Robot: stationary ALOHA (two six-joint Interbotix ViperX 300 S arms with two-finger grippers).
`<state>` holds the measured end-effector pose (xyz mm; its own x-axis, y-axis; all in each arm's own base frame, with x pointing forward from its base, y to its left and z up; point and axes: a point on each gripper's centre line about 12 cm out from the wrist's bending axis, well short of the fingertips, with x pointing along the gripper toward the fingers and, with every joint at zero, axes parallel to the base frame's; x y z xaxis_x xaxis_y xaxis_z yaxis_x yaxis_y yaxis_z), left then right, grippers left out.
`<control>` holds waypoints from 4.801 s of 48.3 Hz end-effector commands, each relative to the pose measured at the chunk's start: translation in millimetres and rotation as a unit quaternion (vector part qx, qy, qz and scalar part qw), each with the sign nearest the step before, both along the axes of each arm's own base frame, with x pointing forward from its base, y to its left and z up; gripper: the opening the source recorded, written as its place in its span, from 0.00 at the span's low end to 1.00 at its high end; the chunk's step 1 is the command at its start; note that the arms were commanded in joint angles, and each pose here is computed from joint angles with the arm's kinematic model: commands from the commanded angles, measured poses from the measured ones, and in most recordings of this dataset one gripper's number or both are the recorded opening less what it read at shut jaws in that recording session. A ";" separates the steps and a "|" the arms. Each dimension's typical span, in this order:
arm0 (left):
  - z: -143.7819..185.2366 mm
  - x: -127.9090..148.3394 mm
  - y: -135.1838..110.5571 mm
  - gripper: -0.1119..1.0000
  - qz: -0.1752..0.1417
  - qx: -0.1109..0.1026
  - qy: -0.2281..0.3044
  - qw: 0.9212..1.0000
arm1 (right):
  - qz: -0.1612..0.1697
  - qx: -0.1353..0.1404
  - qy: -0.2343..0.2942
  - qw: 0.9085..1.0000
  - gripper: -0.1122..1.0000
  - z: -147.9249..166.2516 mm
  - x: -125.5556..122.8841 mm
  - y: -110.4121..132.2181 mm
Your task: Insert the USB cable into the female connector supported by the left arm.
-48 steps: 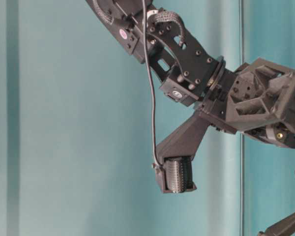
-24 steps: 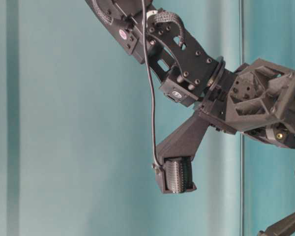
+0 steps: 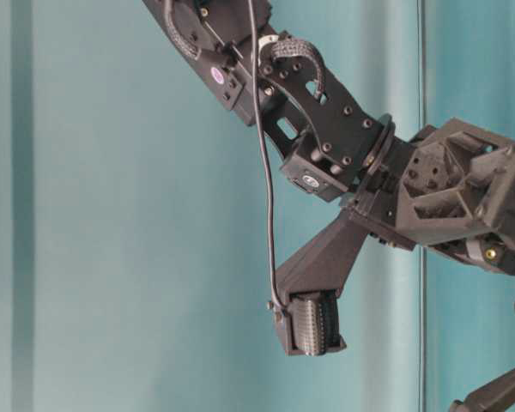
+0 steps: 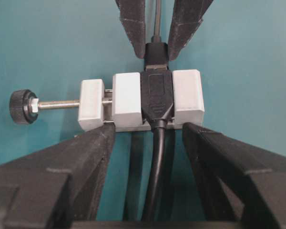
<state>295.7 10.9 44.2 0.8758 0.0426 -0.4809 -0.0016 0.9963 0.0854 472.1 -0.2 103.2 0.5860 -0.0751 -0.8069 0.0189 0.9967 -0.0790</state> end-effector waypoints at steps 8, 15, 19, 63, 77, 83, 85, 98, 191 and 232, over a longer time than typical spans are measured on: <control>3.3 8.2 -3.0 0.70 -0.010 0.007 -0.007 1.000 | 0.018 -0.011 -0.037 0.999 0.29 24.7 14.2 1.3; 2.6 13.4 -5.0 0.70 -0.017 0.008 -0.001 1.000 | 0.041 -0.028 -0.044 0.998 0.29 30.6 18.7 3.6; 2.2 14.9 -7.0 0.70 -0.021 0.008 0.002 1.000 | 0.049 -0.035 -0.047 0.997 0.29 34.3 21.4 4.3; 0.8 23.2 -9.4 0.70 -0.024 0.006 0.006 1.000 | 0.058 -0.036 -0.055 0.996 0.29 32.7 23.8 7.5; 2.0 20.6 -9.9 0.70 -0.023 0.003 0.006 1.000 | 0.050 -0.038 -0.004 0.998 0.29 18.5 6.0 8.0; 2.8 19.5 -9.9 0.70 -0.024 0.005 0.005 1.000 | 0.047 -0.035 -0.004 0.998 0.29 19.6 0.5 8.0; 3.4 19.1 -9.9 0.70 -0.024 0.005 0.006 1.000 | 0.046 -0.034 -0.003 0.998 0.29 18.9 -0.7 8.0; 8.3 19.5 -10.9 0.70 -0.024 0.002 0.005 1.000 | 0.032 -0.026 -0.002 0.999 0.74 19.2 -1.3 7.0; 83.0 3.9 -18.2 0.70 -0.027 -0.012 -0.025 0.999 | 0.062 0.064 -0.474 0.876 0.69 171.5 -267.3 9.4; 192.6 -51.7 -31.7 0.70 -0.070 0.012 -0.158 0.985 | 0.042 0.017 -0.382 0.923 0.69 137.1 -305.3 2.5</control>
